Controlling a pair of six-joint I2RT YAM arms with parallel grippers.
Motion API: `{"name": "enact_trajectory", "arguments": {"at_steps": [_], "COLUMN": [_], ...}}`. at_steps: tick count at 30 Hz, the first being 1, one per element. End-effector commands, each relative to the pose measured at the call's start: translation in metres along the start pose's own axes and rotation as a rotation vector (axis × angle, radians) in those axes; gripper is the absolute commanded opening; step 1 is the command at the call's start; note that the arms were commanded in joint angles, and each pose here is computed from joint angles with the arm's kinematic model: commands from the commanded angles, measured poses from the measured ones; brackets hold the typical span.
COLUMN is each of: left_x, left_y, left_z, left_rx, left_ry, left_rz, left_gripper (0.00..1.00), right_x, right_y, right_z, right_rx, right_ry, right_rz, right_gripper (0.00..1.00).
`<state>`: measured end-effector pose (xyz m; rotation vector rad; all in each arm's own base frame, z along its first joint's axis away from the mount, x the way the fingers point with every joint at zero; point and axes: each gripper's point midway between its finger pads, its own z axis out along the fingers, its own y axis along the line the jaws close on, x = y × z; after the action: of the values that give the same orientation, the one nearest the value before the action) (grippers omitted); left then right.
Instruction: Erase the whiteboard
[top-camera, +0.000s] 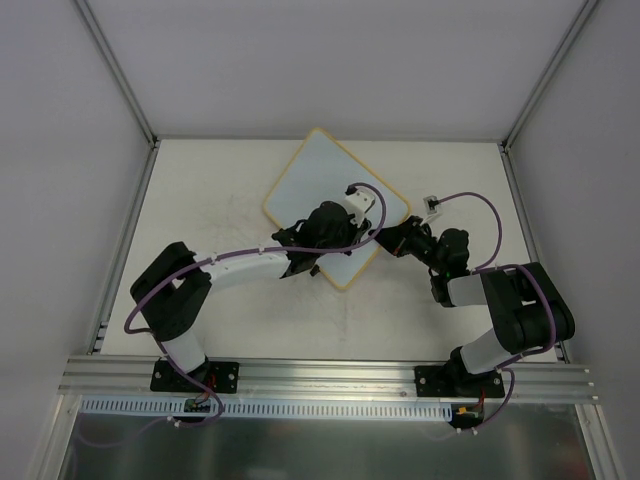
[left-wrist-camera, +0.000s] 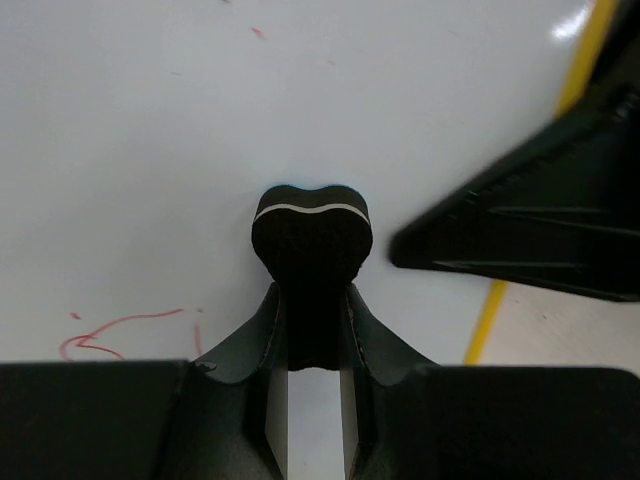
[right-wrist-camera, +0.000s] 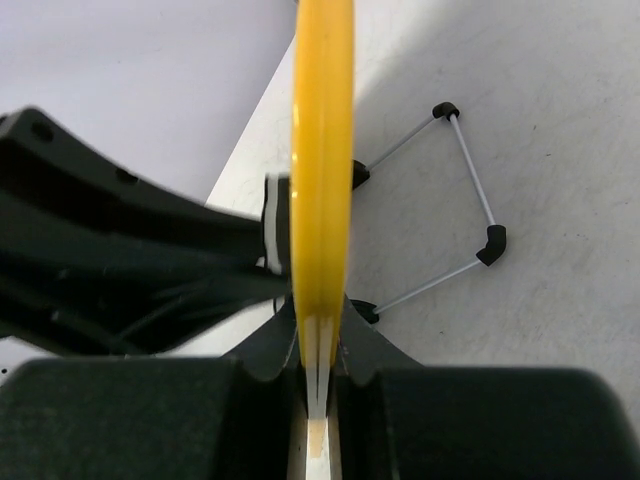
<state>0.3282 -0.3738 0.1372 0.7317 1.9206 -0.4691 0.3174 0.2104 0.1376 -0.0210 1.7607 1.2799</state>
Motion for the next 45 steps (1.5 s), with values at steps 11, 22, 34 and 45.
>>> {"name": "enact_trajectory", "arguments": {"at_steps": [11, 22, 34, 45], "left_x": [0.054, 0.049, 0.099, 0.168], "left_y": [-0.051, 0.05, 0.141, 0.199], "left_z": [-0.008, 0.004, 0.006, -0.03], "left_rx": [0.191, 0.053, -0.163, -0.476], "left_ry": [0.159, 0.158, 0.224, 0.28], "left_rz": [-0.002, -0.199, -0.458, -0.777], "left_gripper": [0.01, 0.01, 0.02, 0.0], "right_x": [0.0, -0.001, -0.001, -0.001], "right_y": [0.062, 0.063, 0.065, 0.065], "right_z": [0.002, 0.002, 0.001, 0.002], "right_rx": [-0.297, -0.3, -0.304, -0.308], "right_ry": [0.027, 0.026, 0.025, 0.024], "right_rz": [-0.252, -0.25, -0.25, -0.245], "right_gripper": [0.0, 0.0, 0.0, 0.0]}}
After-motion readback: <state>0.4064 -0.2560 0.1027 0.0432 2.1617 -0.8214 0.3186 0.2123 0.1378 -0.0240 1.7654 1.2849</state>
